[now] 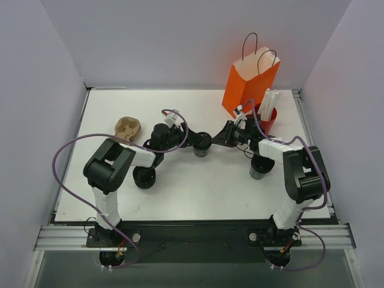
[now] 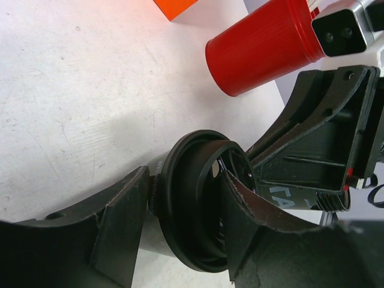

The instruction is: Pack the takeout coffee

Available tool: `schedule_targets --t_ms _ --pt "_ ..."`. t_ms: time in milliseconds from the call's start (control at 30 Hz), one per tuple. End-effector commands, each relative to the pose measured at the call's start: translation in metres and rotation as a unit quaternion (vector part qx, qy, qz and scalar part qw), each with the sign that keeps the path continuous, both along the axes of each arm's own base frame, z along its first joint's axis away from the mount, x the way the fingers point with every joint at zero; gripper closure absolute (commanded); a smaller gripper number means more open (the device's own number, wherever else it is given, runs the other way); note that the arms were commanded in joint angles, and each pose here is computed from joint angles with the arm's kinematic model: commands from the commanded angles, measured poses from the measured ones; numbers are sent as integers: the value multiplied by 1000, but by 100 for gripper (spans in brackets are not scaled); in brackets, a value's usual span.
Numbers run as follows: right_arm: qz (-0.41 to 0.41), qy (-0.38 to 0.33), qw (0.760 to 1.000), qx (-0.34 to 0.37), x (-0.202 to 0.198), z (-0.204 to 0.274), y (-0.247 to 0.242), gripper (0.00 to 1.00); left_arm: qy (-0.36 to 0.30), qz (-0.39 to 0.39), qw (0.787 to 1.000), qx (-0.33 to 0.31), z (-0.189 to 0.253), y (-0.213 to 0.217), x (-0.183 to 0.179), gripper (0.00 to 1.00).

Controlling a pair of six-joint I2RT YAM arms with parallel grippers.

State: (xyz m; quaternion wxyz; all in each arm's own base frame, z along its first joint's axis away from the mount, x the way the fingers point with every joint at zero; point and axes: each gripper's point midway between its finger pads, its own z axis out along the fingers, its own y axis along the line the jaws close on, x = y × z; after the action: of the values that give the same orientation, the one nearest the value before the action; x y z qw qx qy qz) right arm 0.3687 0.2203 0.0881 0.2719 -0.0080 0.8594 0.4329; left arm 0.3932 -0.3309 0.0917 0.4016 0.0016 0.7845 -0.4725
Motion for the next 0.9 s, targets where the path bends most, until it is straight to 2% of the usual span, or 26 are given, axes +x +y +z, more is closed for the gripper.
schedule_targets --t_ms 0,333,467,533,867 --pt "-30 117 990 -66 -52 -88 -12 87 221 -20 956 192 -166 48 -92 42" --pt "-121 188 968 -112 -73 -134 -38 87 238 -15 950 203 -186 55 -100 44" --pt "-119 184 969 -113 -77 -136 -40 86 236 -19 952 197 -184 52 -99 44" --pt "-115 173 973 -100 -72 -126 -38 86 232 -20 953 196 -181 51 -98 44" --pt "-80 68 994 -31 -10 -21 -14 80 214 -25 957 197 -158 43 -83 43"
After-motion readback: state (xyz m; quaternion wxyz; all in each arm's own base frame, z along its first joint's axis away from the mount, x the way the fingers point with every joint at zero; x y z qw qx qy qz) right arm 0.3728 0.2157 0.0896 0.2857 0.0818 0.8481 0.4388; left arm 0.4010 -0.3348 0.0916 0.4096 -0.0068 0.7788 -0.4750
